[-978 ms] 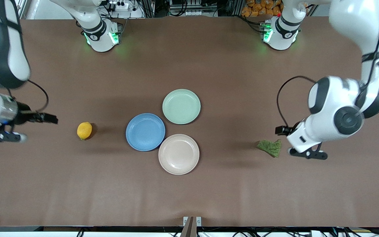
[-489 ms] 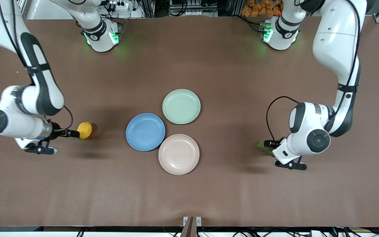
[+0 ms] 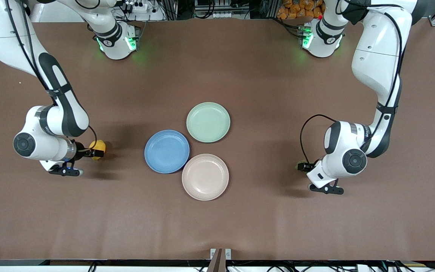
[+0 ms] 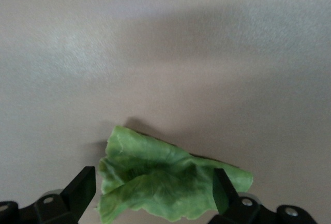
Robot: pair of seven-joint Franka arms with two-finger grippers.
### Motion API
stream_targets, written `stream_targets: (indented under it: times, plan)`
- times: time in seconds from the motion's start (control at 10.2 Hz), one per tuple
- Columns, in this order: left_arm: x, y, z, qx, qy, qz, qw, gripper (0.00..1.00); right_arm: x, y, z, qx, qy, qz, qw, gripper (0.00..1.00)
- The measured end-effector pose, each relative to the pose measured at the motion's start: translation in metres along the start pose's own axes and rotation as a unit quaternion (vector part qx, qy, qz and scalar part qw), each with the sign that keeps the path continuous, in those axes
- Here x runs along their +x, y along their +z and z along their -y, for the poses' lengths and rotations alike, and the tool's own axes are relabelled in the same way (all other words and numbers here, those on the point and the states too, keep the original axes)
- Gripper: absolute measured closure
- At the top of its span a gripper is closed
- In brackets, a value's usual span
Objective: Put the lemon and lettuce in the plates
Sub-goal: 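Close the right gripper on the lemon while the left gripper grasps the lettuce, then carry the lemon over the blue plate while the left gripper carries lettuce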
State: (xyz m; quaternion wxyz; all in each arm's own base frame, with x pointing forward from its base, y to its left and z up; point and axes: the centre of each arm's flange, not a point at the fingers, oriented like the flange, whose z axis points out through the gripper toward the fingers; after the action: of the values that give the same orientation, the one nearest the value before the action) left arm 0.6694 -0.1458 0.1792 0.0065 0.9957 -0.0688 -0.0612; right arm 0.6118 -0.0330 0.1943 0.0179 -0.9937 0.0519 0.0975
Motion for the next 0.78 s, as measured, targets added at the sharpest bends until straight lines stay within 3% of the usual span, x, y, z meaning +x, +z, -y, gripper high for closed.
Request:
stream_targets:
  times: [0.2, 0.39, 0.59, 0.68, 0.78]
  plan:
    - [-0.006, 0.007, 0.002, -0.007, -0.009, 0.008, 1.0, 0.29, -0.001, 0.006, 0.0, 0.0, 0.0, 0.006, 1.0, 0.01]
    - [-0.006, 0.002, 0.011, -0.012, -0.019, 0.006, 1.0, 0.53, -0.002, 0.008, 0.001, 0.0, -0.001, 0.007, 1.0, 0.31]
    - [-0.006, -0.008, 0.006, -0.018, -0.019, 0.0, 1.0, 0.87, 0.0, 0.0, 0.01, 0.0, -0.007, 0.009, 1.0, 0.37]
    - [-0.005, -0.023, -0.007, -0.023, -0.01, -0.011, 1.0, 0.96, 0.004, -0.015, 0.019, 0.008, -0.004, 0.023, 1.0, 0.37]
    - [-0.006, -0.043, -0.028, -0.031, 0.002, -0.025, 0.999, 0.96, 0.01, -0.04, 0.034, 0.032, 0.011, 0.037, 0.999, 0.37]
